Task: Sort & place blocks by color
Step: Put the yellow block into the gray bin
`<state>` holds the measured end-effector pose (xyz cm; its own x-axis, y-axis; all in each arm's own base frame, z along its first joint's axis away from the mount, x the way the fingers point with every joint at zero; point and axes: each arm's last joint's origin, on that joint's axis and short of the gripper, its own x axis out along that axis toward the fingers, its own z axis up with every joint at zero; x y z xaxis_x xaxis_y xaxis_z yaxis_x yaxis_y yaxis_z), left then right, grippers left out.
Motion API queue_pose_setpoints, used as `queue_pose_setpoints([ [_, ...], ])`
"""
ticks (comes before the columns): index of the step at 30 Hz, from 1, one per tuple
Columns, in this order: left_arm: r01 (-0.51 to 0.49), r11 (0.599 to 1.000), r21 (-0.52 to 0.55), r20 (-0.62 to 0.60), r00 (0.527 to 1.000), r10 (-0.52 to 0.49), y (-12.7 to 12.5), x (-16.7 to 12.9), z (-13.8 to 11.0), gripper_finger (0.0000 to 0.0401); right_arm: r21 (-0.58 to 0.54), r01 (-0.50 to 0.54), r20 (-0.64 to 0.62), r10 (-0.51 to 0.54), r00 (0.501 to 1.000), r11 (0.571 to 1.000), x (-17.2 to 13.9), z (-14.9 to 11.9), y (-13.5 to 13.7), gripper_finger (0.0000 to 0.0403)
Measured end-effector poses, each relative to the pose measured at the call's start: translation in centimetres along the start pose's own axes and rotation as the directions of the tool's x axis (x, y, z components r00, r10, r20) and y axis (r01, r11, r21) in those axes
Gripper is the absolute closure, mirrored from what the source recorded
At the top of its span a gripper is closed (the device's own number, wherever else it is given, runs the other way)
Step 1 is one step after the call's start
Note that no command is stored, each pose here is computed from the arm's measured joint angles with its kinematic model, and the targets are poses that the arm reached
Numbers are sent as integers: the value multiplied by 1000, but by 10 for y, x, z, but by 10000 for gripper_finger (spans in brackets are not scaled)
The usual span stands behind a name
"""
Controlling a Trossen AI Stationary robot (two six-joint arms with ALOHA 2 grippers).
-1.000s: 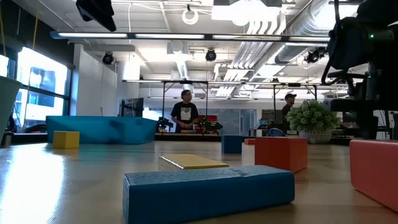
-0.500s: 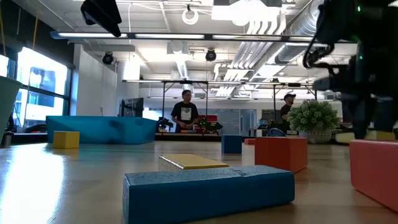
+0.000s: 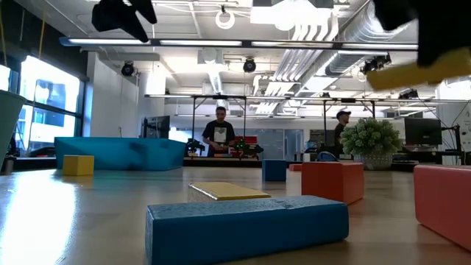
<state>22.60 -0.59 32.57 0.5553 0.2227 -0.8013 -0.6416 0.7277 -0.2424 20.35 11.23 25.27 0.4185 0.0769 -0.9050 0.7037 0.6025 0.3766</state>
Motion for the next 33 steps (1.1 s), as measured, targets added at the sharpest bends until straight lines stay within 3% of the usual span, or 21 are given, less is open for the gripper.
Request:
queue_pose_setpoints([
  [7, 33, 999, -42, 31, 999, -31, -4, 2, 4, 194, -180, -106, -59, 96, 994, 978, -22, -30, 18, 309],
  [19, 46, 997, -58, 44, 998, -43, -6, 2, 5, 194, -254, -150, -236, 89, 968, 956, -35, -92, 11, 309],
  [26, 47, 996, -75, 44, 998, -43, -6, 2, 5, 194, -296, -92, -395, -35, 918, 951, -23, -124, 9, 309],
  [33, 47, 996, -75, 44, 998, -43, -6, 2, 5, 194, -311, 2, -426, -141, 893, 950, 4, -148, 12, 309],
])
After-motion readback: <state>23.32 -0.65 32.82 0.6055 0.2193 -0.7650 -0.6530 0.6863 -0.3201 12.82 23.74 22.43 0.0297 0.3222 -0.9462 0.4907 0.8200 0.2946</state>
